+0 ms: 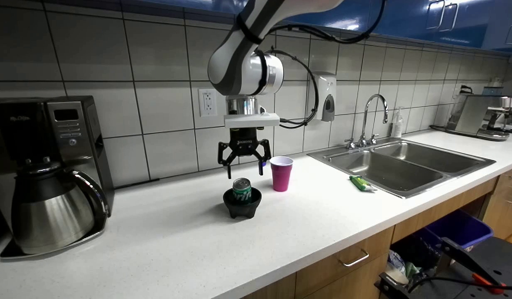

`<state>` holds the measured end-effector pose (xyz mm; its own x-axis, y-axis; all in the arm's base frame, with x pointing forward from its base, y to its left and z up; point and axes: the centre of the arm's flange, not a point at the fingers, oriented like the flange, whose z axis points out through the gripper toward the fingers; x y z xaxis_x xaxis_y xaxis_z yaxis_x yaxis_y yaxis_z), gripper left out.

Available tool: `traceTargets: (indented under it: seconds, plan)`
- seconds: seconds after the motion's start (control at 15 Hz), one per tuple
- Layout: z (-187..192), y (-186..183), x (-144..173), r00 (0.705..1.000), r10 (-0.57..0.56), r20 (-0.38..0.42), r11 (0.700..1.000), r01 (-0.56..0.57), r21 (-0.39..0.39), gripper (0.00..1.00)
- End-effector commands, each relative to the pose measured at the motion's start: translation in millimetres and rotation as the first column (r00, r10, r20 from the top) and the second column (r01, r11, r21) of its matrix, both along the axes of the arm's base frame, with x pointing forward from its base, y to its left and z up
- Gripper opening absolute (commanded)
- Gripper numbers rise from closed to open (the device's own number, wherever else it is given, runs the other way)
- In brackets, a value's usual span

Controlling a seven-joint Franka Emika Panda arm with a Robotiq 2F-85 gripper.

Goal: Put the green can inside the black bowl

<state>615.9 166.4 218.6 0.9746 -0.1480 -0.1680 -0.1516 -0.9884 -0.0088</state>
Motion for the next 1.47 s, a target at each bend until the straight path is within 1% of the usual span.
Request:
traceTargets:
  seconds: [0.0,0.6,1.4]
  plan:
    - [22.6,-18.2,-39.3,0.999,0.014,0.034,1.000,-0.015,0.027,1.00]
    - [52.3,-57.1,-102.1,0.994,0.027,0.105,0.998,-0.032,0.048,1.00]
    - [110.3,-92.6,-204.9,0.980,0.103,0.172,0.991,-0.117,0.072,1.00]
